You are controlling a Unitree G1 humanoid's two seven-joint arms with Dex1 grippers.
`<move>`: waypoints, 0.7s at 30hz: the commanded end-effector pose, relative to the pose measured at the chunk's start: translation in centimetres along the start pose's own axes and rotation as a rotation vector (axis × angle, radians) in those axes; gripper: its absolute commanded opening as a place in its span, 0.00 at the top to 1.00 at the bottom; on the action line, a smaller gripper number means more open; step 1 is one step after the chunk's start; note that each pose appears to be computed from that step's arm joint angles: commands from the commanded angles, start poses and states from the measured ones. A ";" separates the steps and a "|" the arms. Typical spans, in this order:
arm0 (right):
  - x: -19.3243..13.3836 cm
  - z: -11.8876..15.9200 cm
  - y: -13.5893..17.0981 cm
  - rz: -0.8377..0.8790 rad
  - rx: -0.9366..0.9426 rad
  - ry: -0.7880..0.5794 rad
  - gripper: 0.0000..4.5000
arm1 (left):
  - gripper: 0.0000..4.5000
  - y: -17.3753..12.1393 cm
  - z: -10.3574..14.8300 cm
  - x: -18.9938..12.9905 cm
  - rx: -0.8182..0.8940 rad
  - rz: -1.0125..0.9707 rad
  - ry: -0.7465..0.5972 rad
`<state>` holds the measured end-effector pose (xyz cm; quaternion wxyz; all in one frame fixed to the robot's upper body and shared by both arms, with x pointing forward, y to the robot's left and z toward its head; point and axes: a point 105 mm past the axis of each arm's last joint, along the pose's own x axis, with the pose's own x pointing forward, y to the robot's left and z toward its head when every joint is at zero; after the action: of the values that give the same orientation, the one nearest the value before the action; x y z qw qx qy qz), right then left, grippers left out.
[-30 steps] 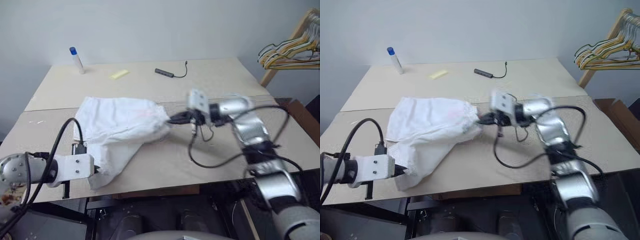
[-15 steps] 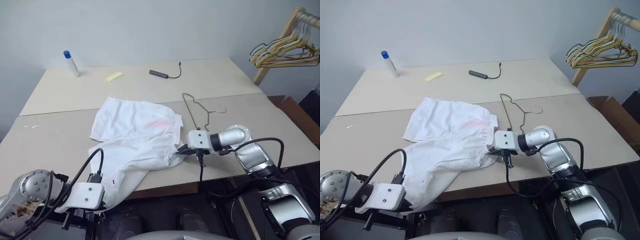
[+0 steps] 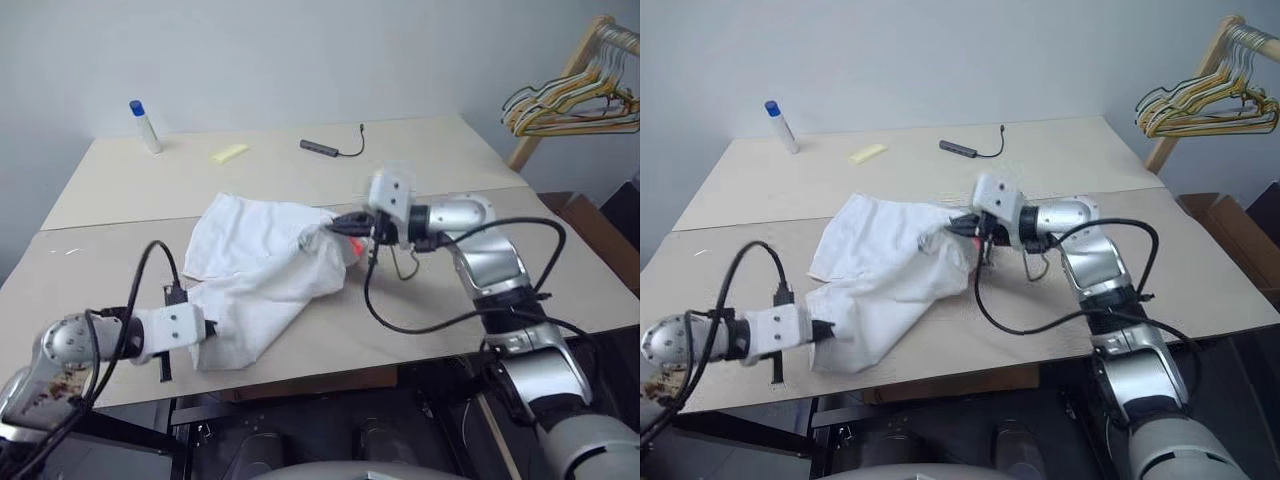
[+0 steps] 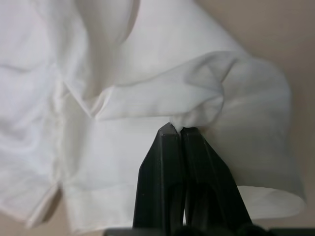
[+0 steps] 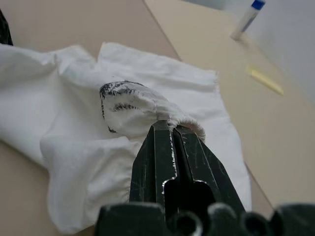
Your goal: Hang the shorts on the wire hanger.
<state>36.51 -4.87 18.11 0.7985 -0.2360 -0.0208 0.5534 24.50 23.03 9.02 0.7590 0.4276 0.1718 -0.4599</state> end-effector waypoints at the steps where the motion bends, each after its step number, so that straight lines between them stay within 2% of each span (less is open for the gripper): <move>1: 1.0 2.8 -2.5 -0.117 -0.018 -0.075 1.00 | 1.00 3.3 -0.5 -1.2 0.016 0.114 0.007; 4: 2.4 4.2 -4.1 -0.205 0.003 -0.104 1.00 | 1.00 5.4 -1.4 -1.8 0.009 0.162 0.030; 7: 3.4 5.2 -7.0 -0.381 -0.023 -0.089 1.00 | 1.00 8.9 -3.3 -2.5 0.101 0.264 0.172; 9: 2.3 7.0 -10.2 -0.579 -0.054 -0.136 1.00 | 1.00 14.5 -2.3 -3.7 0.169 0.564 0.194; 11: -0.9 10.2 -13.7 -0.804 -0.082 -0.272 1.00 | 1.00 20.3 2.7 -6.7 0.269 0.958 0.051; 13: -3.7 12.7 -15.1 -0.913 -0.113 -0.404 1.00 | 1.00 22.6 6.7 -9.8 0.274 1.201 -0.128; 15: -5.8 14.3 -15.4 -0.921 -0.125 -0.511 1.00 | 1.00 22.8 10.1 -12.5 0.334 1.319 -0.306; 17: -7.0 15.1 -14.9 -0.857 -0.129 -0.587 1.00 | 1.00 22.1 12.0 -14.0 0.402 1.346 -0.413; 19: -7.3 15.1 -13.7 -0.750 -0.125 -0.624 1.00 | 1.00 21.4 12.5 -14.6 0.455 1.331 -0.435; 21: -6.7 13.4 -12.0 -0.632 -0.131 -0.586 1.00 | 1.00 20.4 12.1 -14.5 0.444 1.243 -0.446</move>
<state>41.78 -10.26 36.07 0.8922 -0.0968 -0.3439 0.2764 34.01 25.62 34.35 0.8027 0.4873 -0.3426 -0.0274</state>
